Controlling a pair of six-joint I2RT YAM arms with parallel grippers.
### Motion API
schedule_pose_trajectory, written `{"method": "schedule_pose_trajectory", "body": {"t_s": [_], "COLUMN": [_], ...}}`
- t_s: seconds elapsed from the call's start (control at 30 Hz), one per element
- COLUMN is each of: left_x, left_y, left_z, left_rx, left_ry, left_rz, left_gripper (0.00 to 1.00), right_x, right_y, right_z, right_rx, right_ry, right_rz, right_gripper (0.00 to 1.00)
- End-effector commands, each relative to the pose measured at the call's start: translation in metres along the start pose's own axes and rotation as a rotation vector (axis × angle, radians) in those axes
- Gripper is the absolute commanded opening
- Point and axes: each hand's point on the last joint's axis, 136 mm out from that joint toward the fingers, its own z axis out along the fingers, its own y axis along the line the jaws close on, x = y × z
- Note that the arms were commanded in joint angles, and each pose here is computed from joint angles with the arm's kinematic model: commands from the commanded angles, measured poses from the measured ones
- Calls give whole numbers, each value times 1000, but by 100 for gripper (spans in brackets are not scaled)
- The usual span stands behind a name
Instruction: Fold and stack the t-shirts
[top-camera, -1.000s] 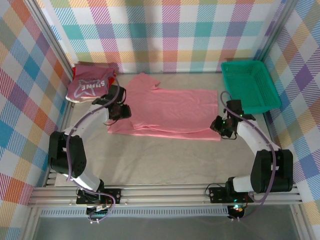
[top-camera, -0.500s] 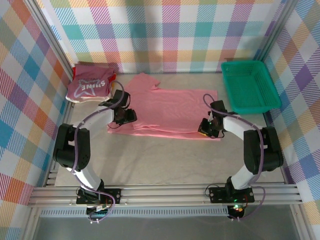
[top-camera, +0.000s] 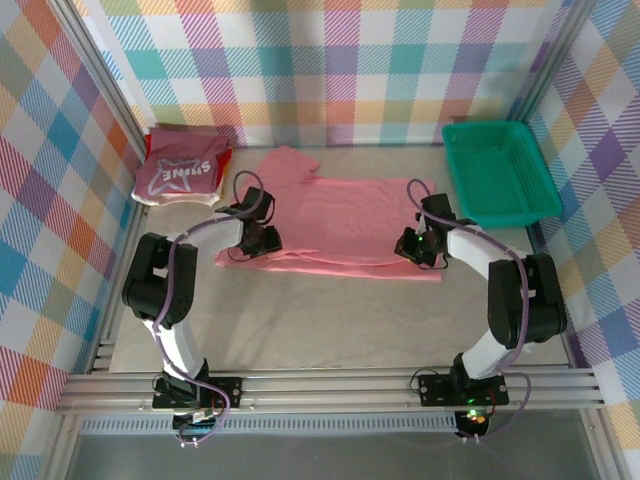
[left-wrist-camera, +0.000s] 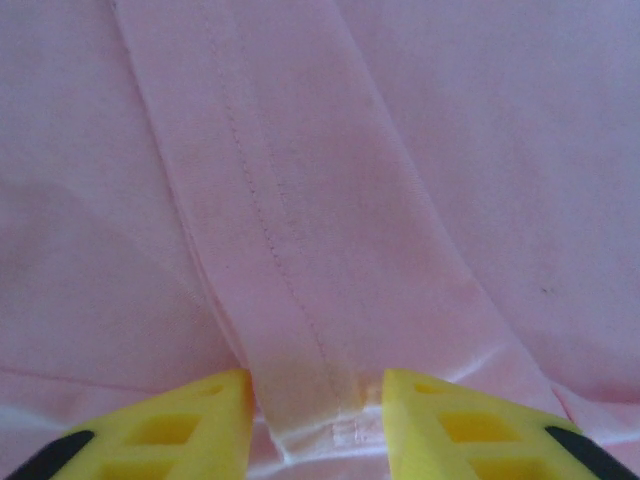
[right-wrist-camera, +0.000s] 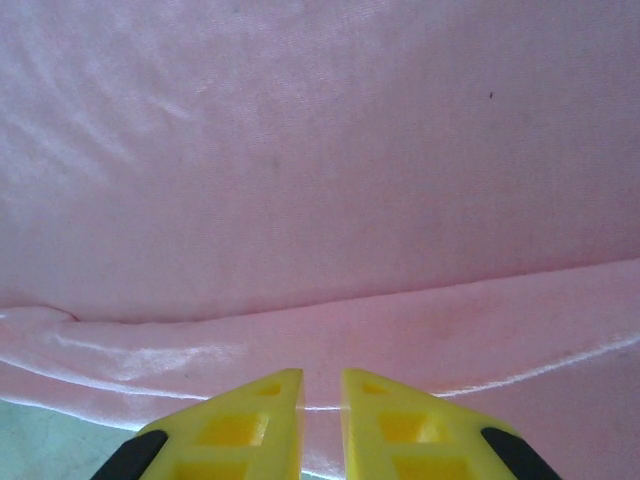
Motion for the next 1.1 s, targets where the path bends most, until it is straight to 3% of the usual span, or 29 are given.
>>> {"method": "schedule_pose_trajectory", "body": {"t_s": [0.0, 0.1, 0.3, 0.43, 0.8, 0.83, 0.87, 0.9, 0.93, 1.07], "left_x": [-9, -11, -18, -26, -90, -95, -100, -104, -106, -109], "left_y": [-7, -6, -7, -13, -45, -48, -53, -58, -62, -72], "left_z": [6, 7, -2, -4, 7, 9, 11, 14, 14, 2], "left_rx": [4, -12, -55, -68, -122, -127, -123, -118, -112, -116], "left_ry": [-22, -35, -64, -72, -126, -127, -127, -124, -120, -137], "left_rz": [-2, 1, 27, 51, 164, 172, 180, 185, 191, 221], "left_gripper": [27, 9, 1, 0, 1, 4, 13, 30, 39, 53], "right_x": [-1, 0, 1, 1, 7, 8, 8, 9, 9, 8], "right_y": [8, 9, 8, 10, 7, 7, 7, 7, 8, 6], "right_z": [-1, -3, -3, -5, -5, -6, -7, -8, -10, -17], "right_rx": [-30, -37, -37, -41, -41, -42, -42, -41, -40, -27], "right_ry": [3, 0, 1, 0, 13, 14, 14, 14, 11, -7], "right_rz": [-12, -13, -18, -21, -17, -16, -16, -17, -18, -23], "right_gripper": [17, 18, 19, 19, 21, 21, 21, 22, 23, 23]}}
